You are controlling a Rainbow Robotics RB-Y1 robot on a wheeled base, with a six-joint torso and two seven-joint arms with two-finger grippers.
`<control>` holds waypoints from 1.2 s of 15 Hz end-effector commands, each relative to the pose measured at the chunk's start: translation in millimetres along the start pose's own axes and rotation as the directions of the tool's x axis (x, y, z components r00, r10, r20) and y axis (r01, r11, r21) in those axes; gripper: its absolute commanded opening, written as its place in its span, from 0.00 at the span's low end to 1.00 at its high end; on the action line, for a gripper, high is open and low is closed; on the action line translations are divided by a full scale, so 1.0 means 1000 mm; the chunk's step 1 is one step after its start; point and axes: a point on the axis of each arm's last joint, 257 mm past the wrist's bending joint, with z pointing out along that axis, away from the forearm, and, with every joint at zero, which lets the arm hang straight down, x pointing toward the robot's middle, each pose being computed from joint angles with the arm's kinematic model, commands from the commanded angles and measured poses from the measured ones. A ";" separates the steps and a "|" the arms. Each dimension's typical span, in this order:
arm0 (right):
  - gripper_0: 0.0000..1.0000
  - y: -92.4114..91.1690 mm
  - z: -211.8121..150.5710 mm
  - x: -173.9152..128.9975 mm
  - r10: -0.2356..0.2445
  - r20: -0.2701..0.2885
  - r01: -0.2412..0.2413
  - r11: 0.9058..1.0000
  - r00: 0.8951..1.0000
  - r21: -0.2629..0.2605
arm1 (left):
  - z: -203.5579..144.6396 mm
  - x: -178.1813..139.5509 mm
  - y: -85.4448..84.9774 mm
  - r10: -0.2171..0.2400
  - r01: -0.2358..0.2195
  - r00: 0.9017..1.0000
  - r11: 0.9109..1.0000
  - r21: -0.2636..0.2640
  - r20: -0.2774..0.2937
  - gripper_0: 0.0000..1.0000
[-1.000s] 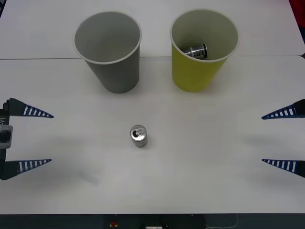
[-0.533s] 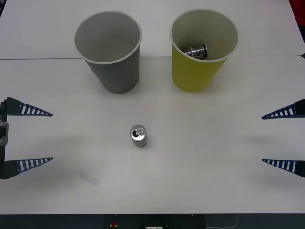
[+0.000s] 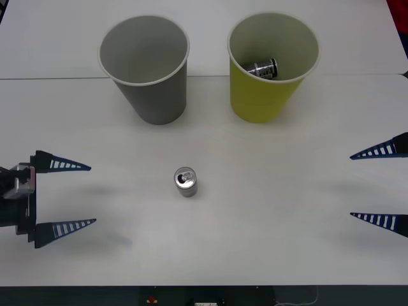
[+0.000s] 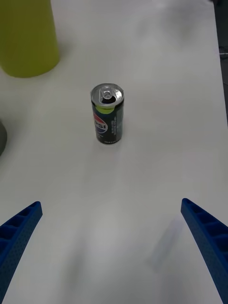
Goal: Put the can into the green bin and the plastic bottle into the gray bin
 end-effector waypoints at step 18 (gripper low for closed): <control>1.00 0.000 0.000 0.000 0.000 0.000 0.000 1.000 1.000 0.000 | 0.119 0.004 0.008 -0.190 0.225 0.940 0.970 -0.095 0.283 1.00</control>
